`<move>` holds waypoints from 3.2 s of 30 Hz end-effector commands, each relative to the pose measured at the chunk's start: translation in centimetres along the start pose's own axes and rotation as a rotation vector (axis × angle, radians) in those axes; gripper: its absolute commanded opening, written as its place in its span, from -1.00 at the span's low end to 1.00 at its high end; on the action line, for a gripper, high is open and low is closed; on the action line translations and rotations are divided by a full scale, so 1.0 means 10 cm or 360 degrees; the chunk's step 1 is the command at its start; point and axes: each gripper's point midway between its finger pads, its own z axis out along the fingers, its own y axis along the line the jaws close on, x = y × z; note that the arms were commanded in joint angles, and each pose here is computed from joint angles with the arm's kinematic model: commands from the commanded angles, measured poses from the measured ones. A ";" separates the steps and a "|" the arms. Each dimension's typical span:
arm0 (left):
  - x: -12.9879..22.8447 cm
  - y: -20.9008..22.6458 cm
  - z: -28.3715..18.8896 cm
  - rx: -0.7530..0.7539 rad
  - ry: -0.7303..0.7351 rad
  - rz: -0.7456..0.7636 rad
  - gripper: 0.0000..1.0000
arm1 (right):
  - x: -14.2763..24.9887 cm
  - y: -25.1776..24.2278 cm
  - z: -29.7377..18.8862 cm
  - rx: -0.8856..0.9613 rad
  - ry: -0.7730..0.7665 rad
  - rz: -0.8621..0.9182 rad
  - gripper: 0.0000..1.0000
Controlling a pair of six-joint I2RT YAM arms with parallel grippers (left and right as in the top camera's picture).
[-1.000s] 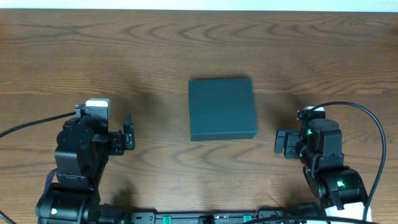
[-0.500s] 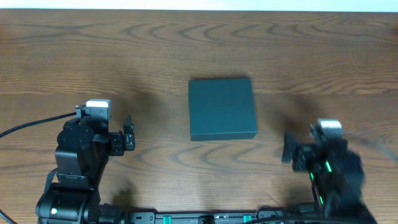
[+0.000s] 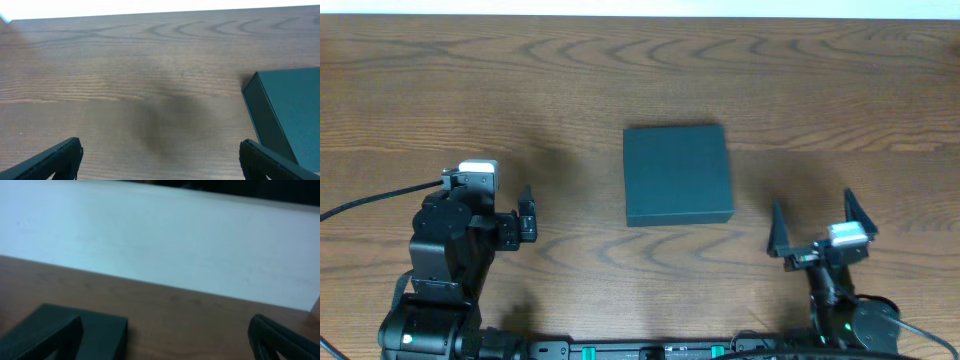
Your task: Pack container
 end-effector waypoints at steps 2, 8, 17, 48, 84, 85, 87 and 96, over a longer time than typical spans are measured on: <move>0.01 0.03 0.01 -0.0029 0.0004 -0.0018 0.97 | 0.49 -0.04 0.13 0.0071 0.0078 -0.0050 0.99; 0.02 0.03 0.01 -0.0028 0.0005 -0.0018 0.97 | 0.95 -0.01 0.17 0.0062 0.0217 -0.0028 0.99; 0.01 0.03 0.01 -0.0029 0.0004 -0.0018 0.97 | 0.96 -0.11 0.16 0.0130 0.0225 -0.0032 0.98; 0.02 0.03 0.01 -0.0028 0.0005 -0.0018 0.97 | 0.94 -0.29 0.14 0.0316 0.0204 0.0190 0.99; 0.07 0.08 -0.38 -0.0041 -0.0121 0.0069 0.97 | 0.94 -0.25 0.15 0.0275 0.0202 0.0191 0.98; 0.17 0.03 -0.49 0.0019 -0.0115 0.0071 0.97 | 0.94 -0.25 0.15 0.0275 0.0202 0.0192 0.99; 0.36 -0.03 -0.63 0.0090 -0.0090 0.0075 0.97 | 0.94 -0.25 0.15 0.0275 0.0202 0.0191 0.99; 0.85 -0.16 -0.46 0.0208 -0.0237 0.0075 0.97 | 0.94 -0.25 0.15 0.0275 0.0202 0.0192 0.99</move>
